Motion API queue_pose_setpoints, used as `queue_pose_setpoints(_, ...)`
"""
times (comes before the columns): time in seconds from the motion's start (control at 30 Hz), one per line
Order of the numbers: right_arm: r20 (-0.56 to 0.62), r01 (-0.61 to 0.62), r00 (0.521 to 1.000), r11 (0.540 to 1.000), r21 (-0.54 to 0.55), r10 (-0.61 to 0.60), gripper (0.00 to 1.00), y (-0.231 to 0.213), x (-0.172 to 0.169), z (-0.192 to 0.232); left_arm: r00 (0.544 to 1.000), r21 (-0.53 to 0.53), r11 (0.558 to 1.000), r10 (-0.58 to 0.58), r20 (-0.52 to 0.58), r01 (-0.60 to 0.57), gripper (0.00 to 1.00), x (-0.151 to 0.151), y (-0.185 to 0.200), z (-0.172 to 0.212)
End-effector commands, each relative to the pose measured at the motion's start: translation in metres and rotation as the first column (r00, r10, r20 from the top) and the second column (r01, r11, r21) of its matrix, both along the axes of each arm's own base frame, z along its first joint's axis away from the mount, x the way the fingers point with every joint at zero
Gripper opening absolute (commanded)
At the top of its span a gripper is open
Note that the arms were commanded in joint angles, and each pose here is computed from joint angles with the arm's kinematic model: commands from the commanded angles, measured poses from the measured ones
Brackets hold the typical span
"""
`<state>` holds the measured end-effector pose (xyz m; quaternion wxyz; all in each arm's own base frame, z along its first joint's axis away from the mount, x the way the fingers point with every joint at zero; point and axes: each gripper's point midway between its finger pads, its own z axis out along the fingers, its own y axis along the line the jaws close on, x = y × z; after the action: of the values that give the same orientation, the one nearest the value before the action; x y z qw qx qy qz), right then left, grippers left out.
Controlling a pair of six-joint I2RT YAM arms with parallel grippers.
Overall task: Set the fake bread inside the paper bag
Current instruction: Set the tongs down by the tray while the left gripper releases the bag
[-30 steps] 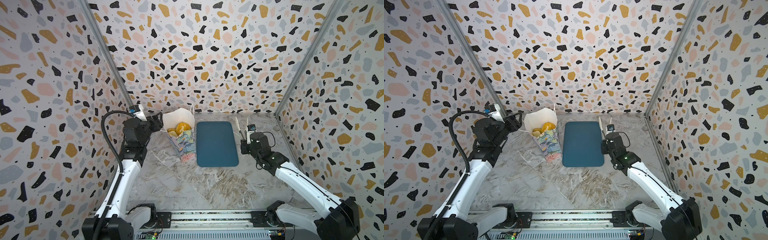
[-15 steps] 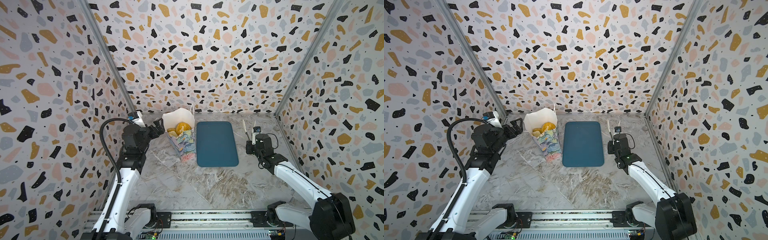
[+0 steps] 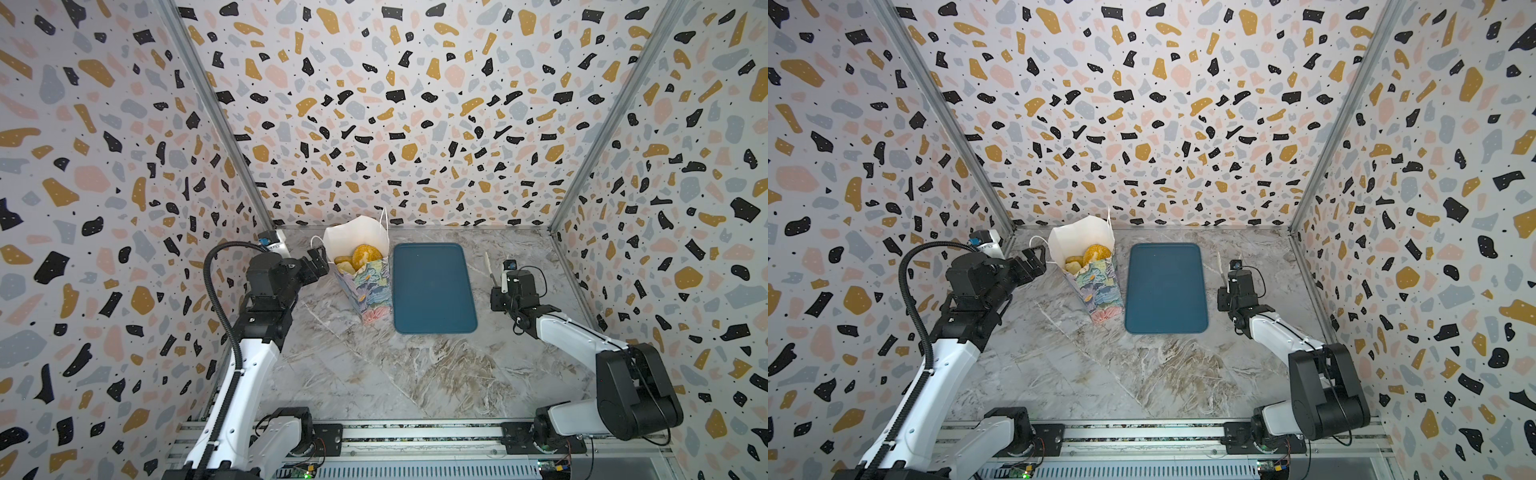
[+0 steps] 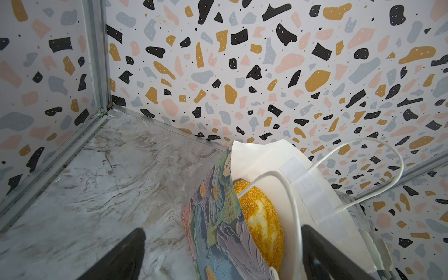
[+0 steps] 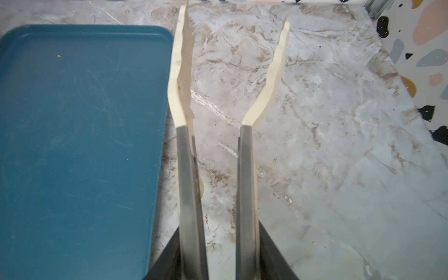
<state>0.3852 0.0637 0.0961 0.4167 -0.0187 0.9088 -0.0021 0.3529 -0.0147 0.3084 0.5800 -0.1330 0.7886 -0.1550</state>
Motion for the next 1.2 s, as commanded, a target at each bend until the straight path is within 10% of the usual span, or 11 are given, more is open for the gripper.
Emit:
queue_pose_setpoints(0.0, 0.043, 0.004, 0.999, 1.000, 0.008, -0.004, 0.42, 0.000, 0.015, 0.003, 1.000, 0.039, 0.999, 0.012, 0.002, -0.012, 0.99, -0.004, 0.003, -0.008)
queue_pose_setpoints(0.57, -0.172, 0.005, 0.985, 0.999, -0.034, -0.011, 0.44, 0.003, 0.038, -0.048, 0.984, 0.100, 0.979, 0.173, 0.045, -0.177, 1.00, -0.033, 0.033, -0.020)
queue_pose_setpoints(1.17, -0.190, 0.032, 0.981, 0.999, -0.026, -0.037, 0.84, -0.006, 0.018, -0.042, 0.940, 0.074, 0.937, 0.340, 0.021, -0.341, 0.99, -0.046, 0.060, -0.035)
